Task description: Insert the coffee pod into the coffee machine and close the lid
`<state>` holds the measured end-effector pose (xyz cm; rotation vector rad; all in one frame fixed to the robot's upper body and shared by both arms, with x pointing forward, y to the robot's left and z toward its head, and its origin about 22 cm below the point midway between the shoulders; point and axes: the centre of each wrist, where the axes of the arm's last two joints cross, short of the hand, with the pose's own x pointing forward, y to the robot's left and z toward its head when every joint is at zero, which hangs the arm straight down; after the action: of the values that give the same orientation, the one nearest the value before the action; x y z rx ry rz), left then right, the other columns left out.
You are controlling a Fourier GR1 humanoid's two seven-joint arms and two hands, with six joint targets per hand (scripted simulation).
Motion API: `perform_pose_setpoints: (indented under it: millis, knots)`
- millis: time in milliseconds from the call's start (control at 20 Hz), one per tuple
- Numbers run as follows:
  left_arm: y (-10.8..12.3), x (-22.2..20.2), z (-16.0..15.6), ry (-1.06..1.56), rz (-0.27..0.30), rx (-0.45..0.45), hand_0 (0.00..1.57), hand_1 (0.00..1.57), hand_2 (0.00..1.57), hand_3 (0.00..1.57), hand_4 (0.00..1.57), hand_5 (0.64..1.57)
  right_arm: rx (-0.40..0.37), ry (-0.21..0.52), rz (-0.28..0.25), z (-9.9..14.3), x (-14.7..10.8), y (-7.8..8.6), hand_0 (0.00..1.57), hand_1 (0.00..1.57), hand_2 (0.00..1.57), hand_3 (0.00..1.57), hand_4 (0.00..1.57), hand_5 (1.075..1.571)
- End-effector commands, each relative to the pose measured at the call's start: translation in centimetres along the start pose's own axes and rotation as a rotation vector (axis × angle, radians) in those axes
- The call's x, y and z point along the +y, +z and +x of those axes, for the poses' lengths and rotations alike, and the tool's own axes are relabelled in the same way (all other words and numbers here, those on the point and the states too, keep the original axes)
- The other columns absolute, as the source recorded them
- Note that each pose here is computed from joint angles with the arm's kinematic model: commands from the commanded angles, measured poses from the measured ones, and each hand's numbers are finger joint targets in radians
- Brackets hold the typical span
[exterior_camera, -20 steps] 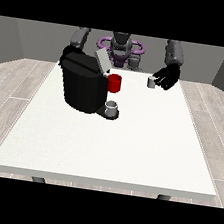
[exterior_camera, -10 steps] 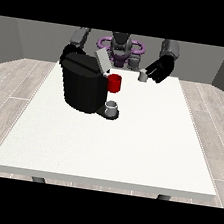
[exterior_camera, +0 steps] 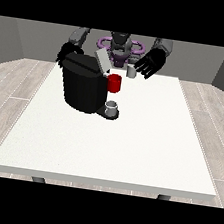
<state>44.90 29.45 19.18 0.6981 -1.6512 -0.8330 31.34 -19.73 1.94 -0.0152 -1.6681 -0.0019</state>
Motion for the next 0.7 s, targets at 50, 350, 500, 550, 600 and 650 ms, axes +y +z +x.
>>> perform_pose_setpoints:
  millis: [50,350,500,550,600,650]
  knots:
    - [-1.0,0.2,1.8,0.017,0.014,0.008,1.28,1.28,1.33,1.27,0.48,1.571,0.014,0.011,0.013,1.4,0.7,-0.2,0.0,0.0,0.0,0.0,0.51,1.571]
    - [-1.6,1.3,3.4,-0.041,0.039,-0.033,1.26,1.26,1.31,1.24,0.51,1.571,-0.06,0.038,-0.037,1.7,0.2,-0.7,0.0,0.0,0.0,0.0,0.54,1.571]
    - [-2.2,1.2,4.8,-0.034,0.042,-0.016,1.26,1.26,1.3,1.24,0.49,1.571,-0.041,0.008,-0.034,1.2,-0.8,-0.7,0.0,0.0,0.0,0.0,0.48,1.571]
    - [-1.5,1.9,2.6,-0.013,0.037,0.001,1.28,1.28,1.3,1.24,0.49,1.571,-0.057,0.031,0.001,2.8,-1.5,-0.6,0.0,0.0,0.0,0.0,0.46,1.571]
    - [-1.9,3.6,4.0,-0.015,0.06,-0.044,1.31,1.31,1.33,1.24,0.49,1.571,-0.098,0.021,-0.025,2.2,-0.5,-0.9,0.0,0.0,0.0,0.0,0.48,1.571]
    - [-1.5,0.9,2.5,-0.002,0.008,-0.041,1.31,1.31,1.33,1.24,0.49,1.571,-0.039,0.027,-0.031,1.8,-1.7,-0.2,0.0,0.0,0.0,0.0,0.53,1.571]
